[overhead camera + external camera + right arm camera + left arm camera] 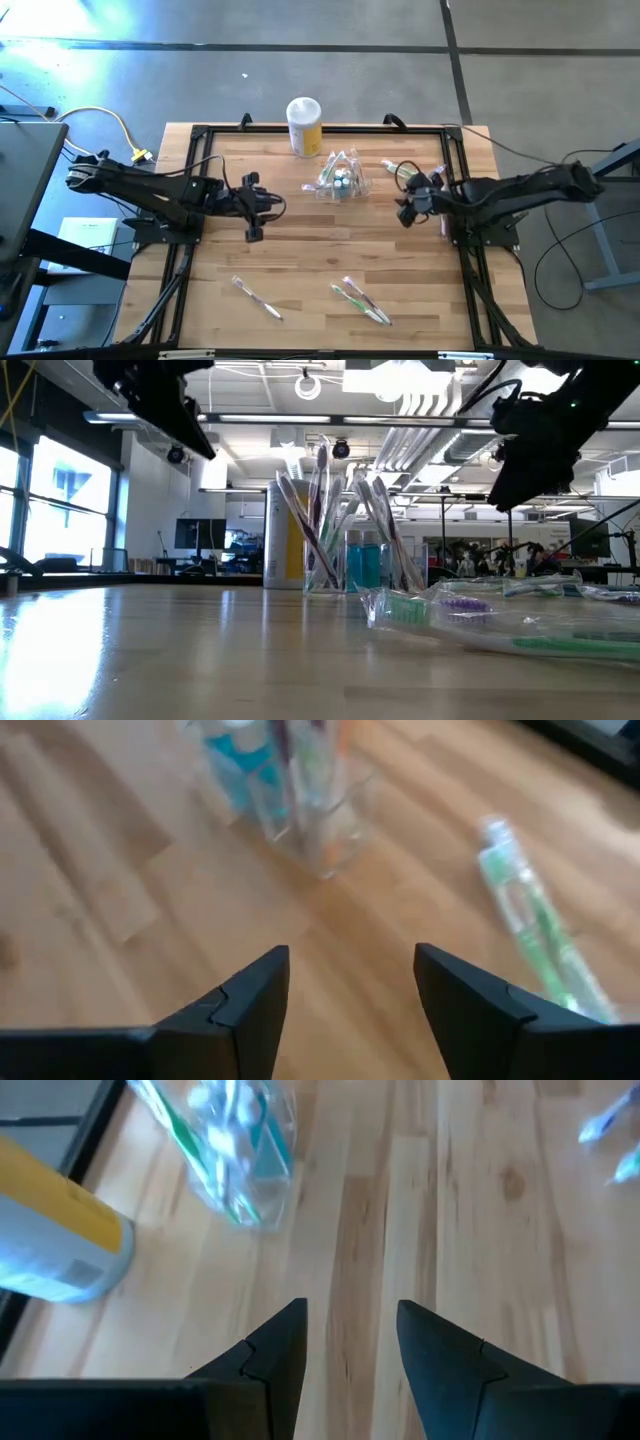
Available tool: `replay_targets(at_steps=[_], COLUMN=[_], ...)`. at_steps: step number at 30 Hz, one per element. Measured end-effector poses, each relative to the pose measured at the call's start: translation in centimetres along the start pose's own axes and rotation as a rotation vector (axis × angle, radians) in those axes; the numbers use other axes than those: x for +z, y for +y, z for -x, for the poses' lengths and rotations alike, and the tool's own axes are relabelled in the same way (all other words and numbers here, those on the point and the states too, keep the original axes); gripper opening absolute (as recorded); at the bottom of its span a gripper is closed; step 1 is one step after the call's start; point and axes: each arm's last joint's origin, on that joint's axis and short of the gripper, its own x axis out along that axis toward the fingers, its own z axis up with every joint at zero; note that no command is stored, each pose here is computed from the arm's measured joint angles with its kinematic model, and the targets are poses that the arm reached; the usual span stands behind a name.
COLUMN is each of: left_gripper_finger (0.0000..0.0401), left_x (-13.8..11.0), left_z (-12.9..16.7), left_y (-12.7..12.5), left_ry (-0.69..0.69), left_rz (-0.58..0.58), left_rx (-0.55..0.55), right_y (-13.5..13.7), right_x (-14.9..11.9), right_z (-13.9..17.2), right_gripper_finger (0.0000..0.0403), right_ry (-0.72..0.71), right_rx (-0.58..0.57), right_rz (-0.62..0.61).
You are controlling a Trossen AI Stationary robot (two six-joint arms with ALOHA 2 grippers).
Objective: Pick & Place toothbrushing station
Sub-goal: Put the top green toothbrush into the transparent organizer
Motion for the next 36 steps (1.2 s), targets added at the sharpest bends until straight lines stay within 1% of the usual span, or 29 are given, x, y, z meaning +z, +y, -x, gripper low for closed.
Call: replay_targets(at_steps=[4,8,10,12,15,18,20,22,25,27,30,36], left_gripper_finger=[0.0149,0.0149,0.0149,0.0149,0.0149,0.0149,0.0149,0.0149,0.0149,0.0149,0.0149,0.0149], left_x=[-1.5,-2.3,-2.6,-3.1,-3.4,-3.8,-3.9,-4.0,-4.0,-4.0,-4.0,-4.0], left_z=[-1.3,-2.0,-2.3,-2.6,-2.8,-3.0,-3.1,-3.2,-3.3,-3.3,-3.3,-3.3], left_y=[-0.3,-0.4,-0.5,-0.6,-0.6,-0.7,-0.7,-0.7,-0.7,-0.8,-0.8,-0.8], left_ry=[-0.006,-0.016,-0.030,-0.030,-0.028,-0.021,-0.031,-0.041,-0.041,-0.039,-0.038,-0.038], left_rz=[0.009,0.036,0.050,0.055,0.071,0.070,0.080,0.084,0.090,0.091,0.091,0.091], left_rx=[0.002,-0.006,-0.014,-0.015,-0.019,-0.020,-0.022,-0.024,-0.024,-0.033,-0.038,-0.038], right_y=[-1.1,-2.8,-3.7,-4.3,-5.2,-5.9,-6.2,-6.5,-7.0,-7.4,-8.0,-9.2], right_x=[0.8,1.8,2.1,2.4,2.6,2.9,3.0,3.0,2.7,2.6,2.2,1.5], right_z=[-0.7,-1.4,-1.8,-2.3,-3.0,-3.9,-4.6,-5.4,-6.6,-7.5,-9.0,-11.7], right_gripper_finger=[0.0208,0.0208,0.0208,0.0208,0.0208,0.0208,0.0208,0.0208,0.0208,0.0208,0.0208,0.0208], right_ry=[-0.004,0.020,0.046,0.090,0.146,0.165,0.190,0.227,0.321,0.361,0.408,0.498], right_rx=[-0.061,-0.112,-0.114,-0.091,-0.067,-0.096,-0.110,-0.089,-0.055,-0.081,-0.150,-0.194], right_rz=[0.014,-0.037,-0.070,-0.093,-0.092,-0.089,-0.100,-0.105,-0.110,-0.115,-0.108,-0.083])
